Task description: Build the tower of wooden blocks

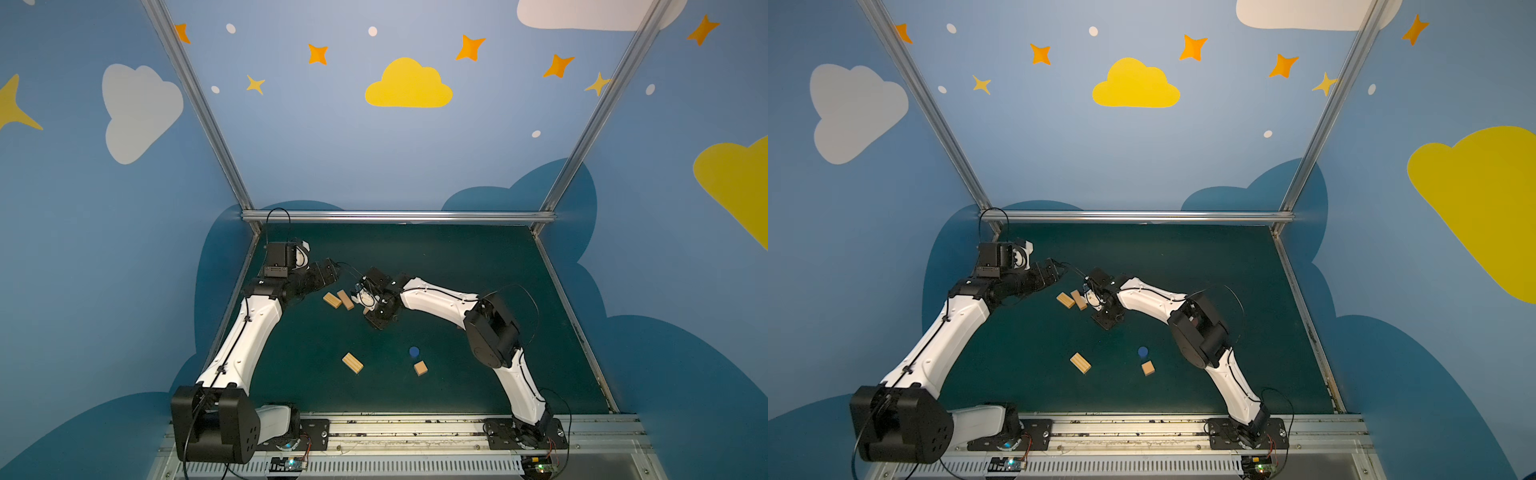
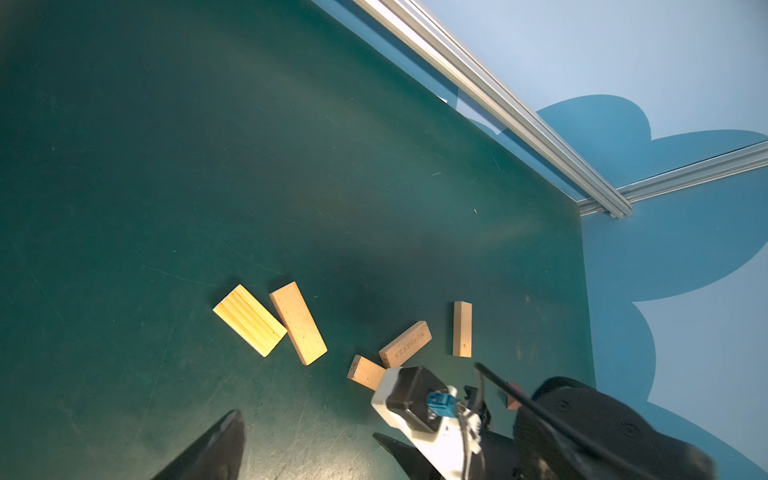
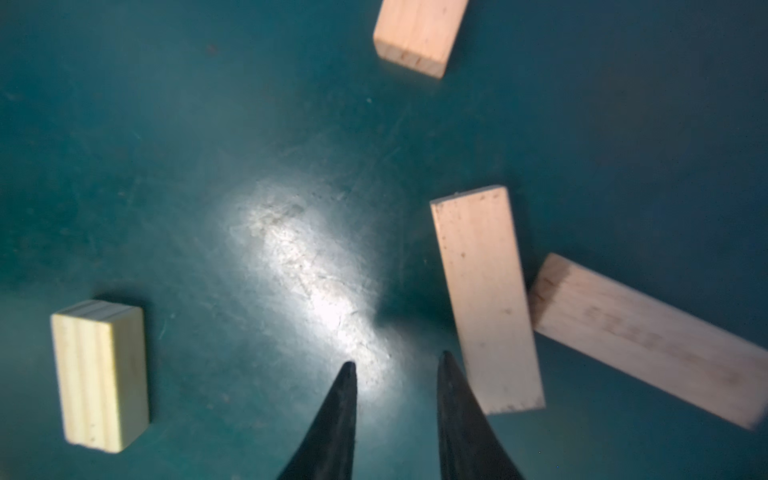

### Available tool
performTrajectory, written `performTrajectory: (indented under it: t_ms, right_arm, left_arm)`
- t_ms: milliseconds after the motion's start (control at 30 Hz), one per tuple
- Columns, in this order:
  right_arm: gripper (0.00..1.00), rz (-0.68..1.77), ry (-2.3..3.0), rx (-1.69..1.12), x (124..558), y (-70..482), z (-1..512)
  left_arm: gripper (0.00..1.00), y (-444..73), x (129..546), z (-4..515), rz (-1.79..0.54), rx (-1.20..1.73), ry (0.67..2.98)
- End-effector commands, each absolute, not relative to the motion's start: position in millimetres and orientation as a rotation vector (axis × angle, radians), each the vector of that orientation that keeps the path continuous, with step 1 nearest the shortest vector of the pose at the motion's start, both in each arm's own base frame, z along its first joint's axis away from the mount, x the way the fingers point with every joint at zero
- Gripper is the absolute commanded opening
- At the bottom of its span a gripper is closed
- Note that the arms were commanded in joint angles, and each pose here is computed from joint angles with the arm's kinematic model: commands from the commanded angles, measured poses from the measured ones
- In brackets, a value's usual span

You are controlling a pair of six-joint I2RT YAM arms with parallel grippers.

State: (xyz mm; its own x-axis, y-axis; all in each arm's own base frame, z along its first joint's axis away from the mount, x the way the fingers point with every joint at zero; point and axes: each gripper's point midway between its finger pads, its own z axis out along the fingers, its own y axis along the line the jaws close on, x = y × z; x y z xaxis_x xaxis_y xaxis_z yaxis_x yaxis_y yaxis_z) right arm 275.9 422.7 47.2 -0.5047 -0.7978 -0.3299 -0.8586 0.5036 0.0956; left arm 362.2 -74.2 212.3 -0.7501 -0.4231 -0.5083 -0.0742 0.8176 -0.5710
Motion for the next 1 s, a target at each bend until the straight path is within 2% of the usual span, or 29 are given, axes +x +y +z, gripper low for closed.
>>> performTrajectory:
  t_ms: [0, 300, 967]
  right_arm:
    - [0.3, 0.338, 2.45, -1.38, 283, 422, 76]
    - [0.34, 0.277, 2.486, -1.33, 299, 414, 62]
    - [0.34, 0.205, 2.539, -1.386, 301, 411, 30]
  left_arm:
    - [1.0, -75, 359, 217, -0.702, -0.342, 2.333]
    - [1.0, -76, 360, 216, -0.714, -0.34, 2.338]
    - [1.0, -76, 361, 213, -0.714, -0.342, 2.347]
